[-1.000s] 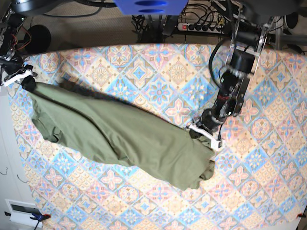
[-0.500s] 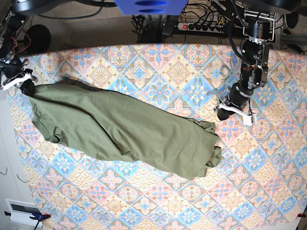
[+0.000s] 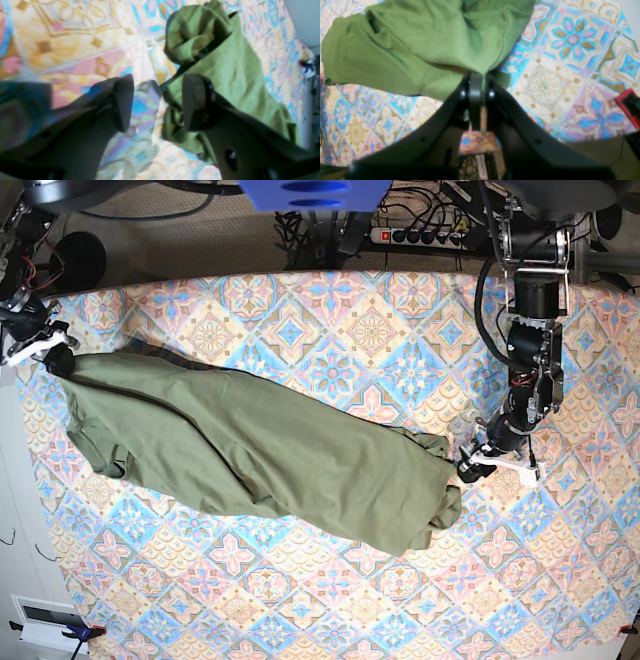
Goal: Layout the t-shirt on the table in an organized manner, then fold the t-shirt properly
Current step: 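Regrasp the shirt end with the left gripper and pull it taut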
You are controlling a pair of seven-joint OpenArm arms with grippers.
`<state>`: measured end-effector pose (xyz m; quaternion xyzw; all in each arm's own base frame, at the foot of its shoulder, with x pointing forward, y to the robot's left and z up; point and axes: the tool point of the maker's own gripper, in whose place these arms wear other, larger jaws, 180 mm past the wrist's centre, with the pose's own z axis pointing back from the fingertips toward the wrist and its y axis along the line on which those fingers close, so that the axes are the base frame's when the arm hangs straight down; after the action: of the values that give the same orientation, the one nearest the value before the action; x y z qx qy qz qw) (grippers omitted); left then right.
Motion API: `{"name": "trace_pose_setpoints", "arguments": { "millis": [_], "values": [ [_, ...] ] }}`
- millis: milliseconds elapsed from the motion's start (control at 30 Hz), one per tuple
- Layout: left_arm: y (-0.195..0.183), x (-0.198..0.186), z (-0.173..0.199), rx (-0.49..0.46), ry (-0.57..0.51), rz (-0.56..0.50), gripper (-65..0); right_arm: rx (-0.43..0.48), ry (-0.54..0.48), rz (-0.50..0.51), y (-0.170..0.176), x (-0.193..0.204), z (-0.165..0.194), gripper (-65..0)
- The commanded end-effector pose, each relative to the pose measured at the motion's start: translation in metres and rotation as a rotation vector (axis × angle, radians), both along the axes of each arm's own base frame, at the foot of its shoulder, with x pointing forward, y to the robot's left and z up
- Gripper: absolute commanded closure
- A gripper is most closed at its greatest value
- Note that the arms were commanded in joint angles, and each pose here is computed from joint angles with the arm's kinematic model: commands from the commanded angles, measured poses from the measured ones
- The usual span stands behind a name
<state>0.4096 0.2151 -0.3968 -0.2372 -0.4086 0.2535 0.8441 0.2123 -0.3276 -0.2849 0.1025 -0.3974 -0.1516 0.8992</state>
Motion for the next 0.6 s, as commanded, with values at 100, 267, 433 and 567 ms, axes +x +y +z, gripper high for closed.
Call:
{"name": "trace_pose_setpoints", "arguments": {
  "millis": [100, 267, 433, 567],
  "values": [
    [-0.012, 0.015, 0.014, -0.029, -0.053, -0.003, -30.5, -0.026, -0.041, 0.013, -0.003, 0.007, 0.013, -0.7],
    [-0.022, 0.015, -0.014, -0.084, 0.027, 0.022, -30.0, -0.026, -0.059, 0.013, -0.003, 0.012, 0.018, -0.7],
    [-0.028, 0.013, -0.023, -0.103, 0.048, 0.023, -24.5, -0.026, -0.059, 0.013, -0.003, 0.012, 0.018, -0.7],
    [-0.027, 0.014, -0.021, -0.107, 0.044, 0.029, 0.0, -0.026, -0.059, 0.011, -0.003, 0.012, 0.017, -0.7]
  ]
}}
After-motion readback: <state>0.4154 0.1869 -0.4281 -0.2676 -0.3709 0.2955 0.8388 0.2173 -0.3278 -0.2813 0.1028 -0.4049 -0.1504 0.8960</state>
